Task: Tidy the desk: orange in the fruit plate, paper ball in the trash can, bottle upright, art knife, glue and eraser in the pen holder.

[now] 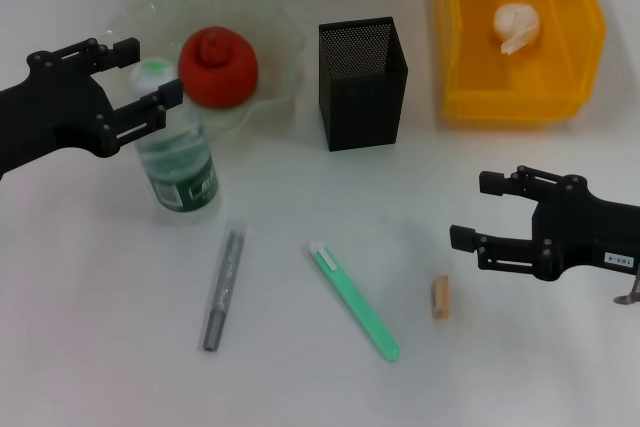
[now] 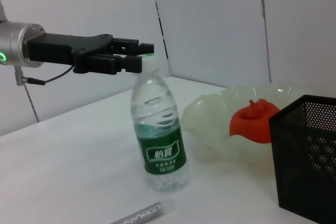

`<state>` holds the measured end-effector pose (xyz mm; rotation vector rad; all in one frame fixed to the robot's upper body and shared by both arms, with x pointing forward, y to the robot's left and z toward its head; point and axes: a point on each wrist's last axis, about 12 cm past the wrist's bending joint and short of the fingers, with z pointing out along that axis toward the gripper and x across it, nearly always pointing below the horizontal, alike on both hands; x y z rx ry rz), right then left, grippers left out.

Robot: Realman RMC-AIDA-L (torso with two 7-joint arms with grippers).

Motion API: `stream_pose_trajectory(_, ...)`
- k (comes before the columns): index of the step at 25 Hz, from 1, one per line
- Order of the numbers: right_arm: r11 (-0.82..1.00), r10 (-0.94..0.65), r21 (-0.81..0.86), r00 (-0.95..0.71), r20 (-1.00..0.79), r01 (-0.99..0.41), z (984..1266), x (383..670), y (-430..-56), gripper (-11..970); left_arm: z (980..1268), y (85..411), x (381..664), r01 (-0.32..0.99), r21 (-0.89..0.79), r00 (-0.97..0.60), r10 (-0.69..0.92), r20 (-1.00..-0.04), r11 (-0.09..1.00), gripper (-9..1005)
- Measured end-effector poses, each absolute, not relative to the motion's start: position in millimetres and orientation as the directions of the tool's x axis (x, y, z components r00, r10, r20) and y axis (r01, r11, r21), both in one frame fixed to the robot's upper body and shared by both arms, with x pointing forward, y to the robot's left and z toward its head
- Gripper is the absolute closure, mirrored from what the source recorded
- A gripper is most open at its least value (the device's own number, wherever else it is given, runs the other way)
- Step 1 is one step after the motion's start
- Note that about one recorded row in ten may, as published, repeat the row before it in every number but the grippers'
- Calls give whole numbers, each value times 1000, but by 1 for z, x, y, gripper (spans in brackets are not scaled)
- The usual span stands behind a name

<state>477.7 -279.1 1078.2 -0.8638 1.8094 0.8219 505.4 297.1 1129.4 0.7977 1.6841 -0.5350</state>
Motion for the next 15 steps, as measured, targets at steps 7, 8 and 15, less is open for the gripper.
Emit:
stream_pose_trajectory(7,503,-156,224,-343,-926,-835,1101,478,-284,133,1141,301,492,759,91,-89,241,-966,645,337)
stream_pose_trajectory(8,503,-156,224,-343,-926,-835,1101,478,-284,133,1142,302,489,760,93,-85,241,-967,643,316)
stream_pose_trajectory(15,458,-306,228,-394,-867,-859,1168,488,-278,135,1123,306,445,815,133,-28,267,-963,564,234)
